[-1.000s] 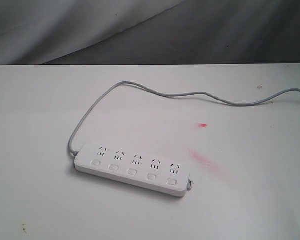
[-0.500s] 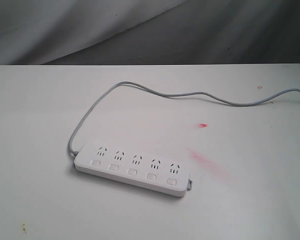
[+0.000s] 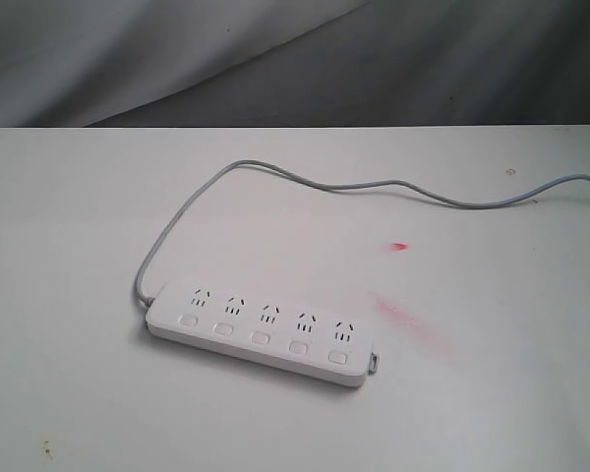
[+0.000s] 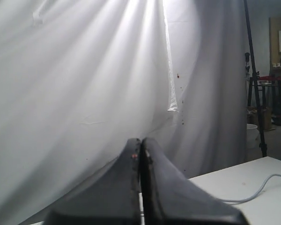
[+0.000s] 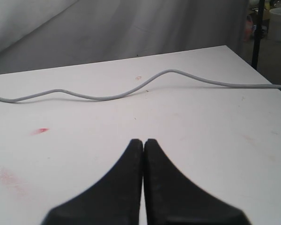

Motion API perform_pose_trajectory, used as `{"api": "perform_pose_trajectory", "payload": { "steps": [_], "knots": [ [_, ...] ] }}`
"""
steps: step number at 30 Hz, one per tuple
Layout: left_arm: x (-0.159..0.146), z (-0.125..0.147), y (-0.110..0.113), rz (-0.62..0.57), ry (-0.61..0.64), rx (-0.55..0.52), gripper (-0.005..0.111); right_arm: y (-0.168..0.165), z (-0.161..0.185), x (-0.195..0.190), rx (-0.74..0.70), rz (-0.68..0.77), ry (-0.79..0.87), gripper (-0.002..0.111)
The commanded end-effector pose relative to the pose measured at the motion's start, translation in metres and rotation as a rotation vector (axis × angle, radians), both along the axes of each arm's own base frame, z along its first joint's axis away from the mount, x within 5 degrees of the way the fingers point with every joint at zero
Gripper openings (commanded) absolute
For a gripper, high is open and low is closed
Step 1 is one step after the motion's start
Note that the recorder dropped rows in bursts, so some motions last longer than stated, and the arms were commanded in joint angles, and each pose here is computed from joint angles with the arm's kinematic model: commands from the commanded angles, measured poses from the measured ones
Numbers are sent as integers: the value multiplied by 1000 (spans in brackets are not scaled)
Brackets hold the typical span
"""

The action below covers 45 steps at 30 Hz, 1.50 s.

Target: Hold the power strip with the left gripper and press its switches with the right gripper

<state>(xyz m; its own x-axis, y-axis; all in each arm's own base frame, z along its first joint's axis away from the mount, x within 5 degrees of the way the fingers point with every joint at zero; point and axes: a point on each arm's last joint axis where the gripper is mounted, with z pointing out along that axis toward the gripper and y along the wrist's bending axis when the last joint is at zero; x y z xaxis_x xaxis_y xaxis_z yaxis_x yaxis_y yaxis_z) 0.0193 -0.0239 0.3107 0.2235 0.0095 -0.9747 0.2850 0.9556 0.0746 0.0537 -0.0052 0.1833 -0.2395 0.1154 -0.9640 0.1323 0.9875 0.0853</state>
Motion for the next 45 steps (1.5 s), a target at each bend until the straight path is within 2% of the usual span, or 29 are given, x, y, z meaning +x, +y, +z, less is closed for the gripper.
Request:
{"api": "perform_pose_trajectory", "payload": {
  "steps": [1,6,9,11,13,14,19,23,27,32,39,45],
  "knots": [
    [0,1,2,14,-18,-17,1,0,0,0,-11,-4,-4,0],
    [0,0,3,36,-21,32,1,0,0,0,-11,-4,-4,0],
    [1,1,6,70,-41,-4,1,0,0,0,-11,-4,-4,0],
    [3,-3,10,114,-8,-16,1,0,0,0,-11,-4,-4,0],
    [6,-9,19,185,71,-117,1,0,0,0,-11,-4,-4,0],
    [8,-14,22,222,93,-154,1,0,0,0,-11,-4,-4,0],
    [16,-33,22,233,153,-137,1,0,0,0,-11,-4,-4,0],
    [26,-66,20,216,257,-148,1,0,0,0,-11,-4,-4,0],
    [31,-86,20,221,317,-135,1,0,0,0,-11,-4,-4,0],
    [36,-122,20,232,413,-66,1,0,0,0,-11,-4,-4,0],
    [36,-122,20,234,393,37,1,0,0,0,-11,-4,-4,0],
    [36,-122,20,234,392,44,1,0,0,0,-11,-4,-4,0]
  ]
}}
